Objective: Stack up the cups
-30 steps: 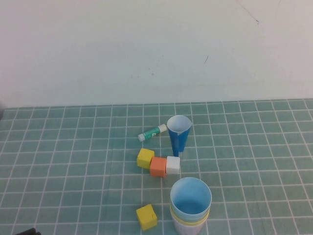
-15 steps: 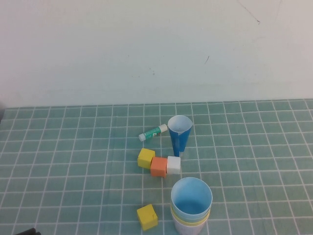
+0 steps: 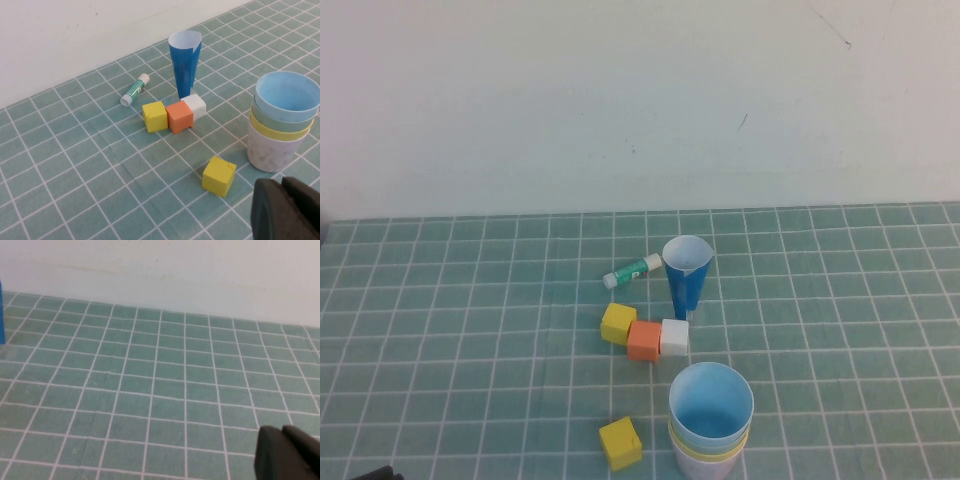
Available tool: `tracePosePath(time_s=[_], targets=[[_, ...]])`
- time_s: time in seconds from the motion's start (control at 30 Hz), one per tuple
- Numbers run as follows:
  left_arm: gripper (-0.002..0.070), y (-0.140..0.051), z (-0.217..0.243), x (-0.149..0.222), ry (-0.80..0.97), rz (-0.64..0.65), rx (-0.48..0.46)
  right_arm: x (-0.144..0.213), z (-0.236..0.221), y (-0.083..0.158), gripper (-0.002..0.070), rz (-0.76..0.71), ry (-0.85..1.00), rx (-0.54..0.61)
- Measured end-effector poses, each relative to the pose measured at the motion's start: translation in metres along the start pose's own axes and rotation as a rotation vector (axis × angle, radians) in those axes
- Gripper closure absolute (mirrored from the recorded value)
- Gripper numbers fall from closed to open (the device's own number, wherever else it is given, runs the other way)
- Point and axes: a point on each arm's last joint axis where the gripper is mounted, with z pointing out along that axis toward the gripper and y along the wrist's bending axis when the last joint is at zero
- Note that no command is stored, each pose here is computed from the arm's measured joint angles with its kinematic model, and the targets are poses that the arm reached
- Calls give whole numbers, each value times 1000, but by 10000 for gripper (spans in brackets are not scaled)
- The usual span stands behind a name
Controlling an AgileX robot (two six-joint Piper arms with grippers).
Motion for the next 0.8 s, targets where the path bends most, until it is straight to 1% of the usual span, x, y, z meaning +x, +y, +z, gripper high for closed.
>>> tracePosePath(time_s=[0.57, 0.8], targets=[[677, 0, 0, 0, 0, 0, 0, 0, 0, 0, 678, 4, 0, -1], [677, -1, 3, 4, 6, -6, 14, 0, 0, 0, 678, 5, 0, -1]])
